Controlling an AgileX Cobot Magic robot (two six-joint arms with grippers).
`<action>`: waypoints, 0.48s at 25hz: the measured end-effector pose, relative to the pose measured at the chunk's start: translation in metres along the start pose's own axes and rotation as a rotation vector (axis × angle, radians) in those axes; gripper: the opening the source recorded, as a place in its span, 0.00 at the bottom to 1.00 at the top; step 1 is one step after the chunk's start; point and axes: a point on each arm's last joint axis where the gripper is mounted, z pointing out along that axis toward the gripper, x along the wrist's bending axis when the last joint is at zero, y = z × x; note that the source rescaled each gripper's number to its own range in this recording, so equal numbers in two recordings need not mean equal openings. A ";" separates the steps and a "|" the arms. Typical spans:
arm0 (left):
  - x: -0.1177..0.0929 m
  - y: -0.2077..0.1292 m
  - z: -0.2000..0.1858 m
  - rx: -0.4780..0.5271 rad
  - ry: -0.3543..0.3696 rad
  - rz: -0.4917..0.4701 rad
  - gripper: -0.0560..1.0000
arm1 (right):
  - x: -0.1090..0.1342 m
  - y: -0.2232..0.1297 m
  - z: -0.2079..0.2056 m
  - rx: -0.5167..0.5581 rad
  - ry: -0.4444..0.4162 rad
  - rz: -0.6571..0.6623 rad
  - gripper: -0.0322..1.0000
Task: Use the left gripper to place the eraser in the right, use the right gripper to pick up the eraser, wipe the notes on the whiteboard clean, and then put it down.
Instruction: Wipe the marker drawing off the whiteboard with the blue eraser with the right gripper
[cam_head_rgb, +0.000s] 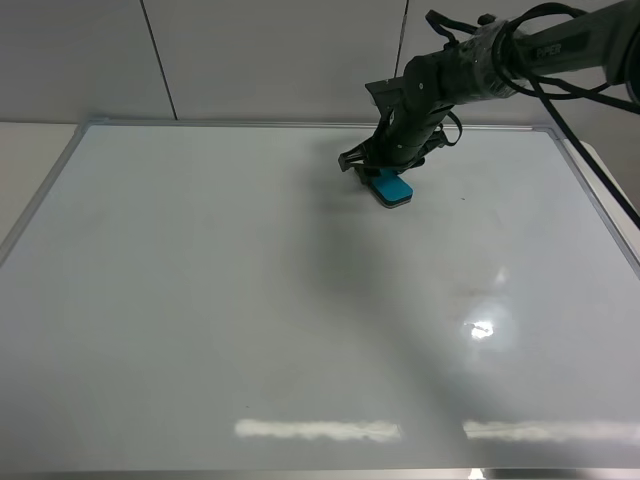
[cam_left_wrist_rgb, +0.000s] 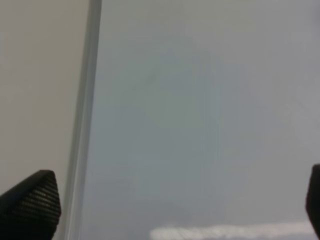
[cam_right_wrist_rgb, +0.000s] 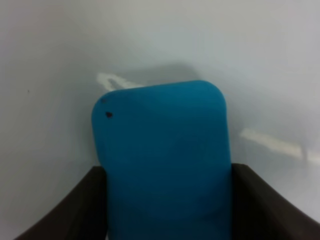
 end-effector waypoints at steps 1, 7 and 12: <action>0.000 0.000 0.000 0.000 0.000 0.000 1.00 | 0.000 0.000 0.000 0.003 0.000 0.000 0.07; 0.000 0.000 0.000 0.000 0.000 0.000 1.00 | -0.010 -0.014 -0.015 0.034 -0.016 0.020 0.07; 0.000 0.000 0.000 0.000 0.001 0.000 1.00 | -0.056 -0.059 -0.036 0.058 -0.067 0.131 0.07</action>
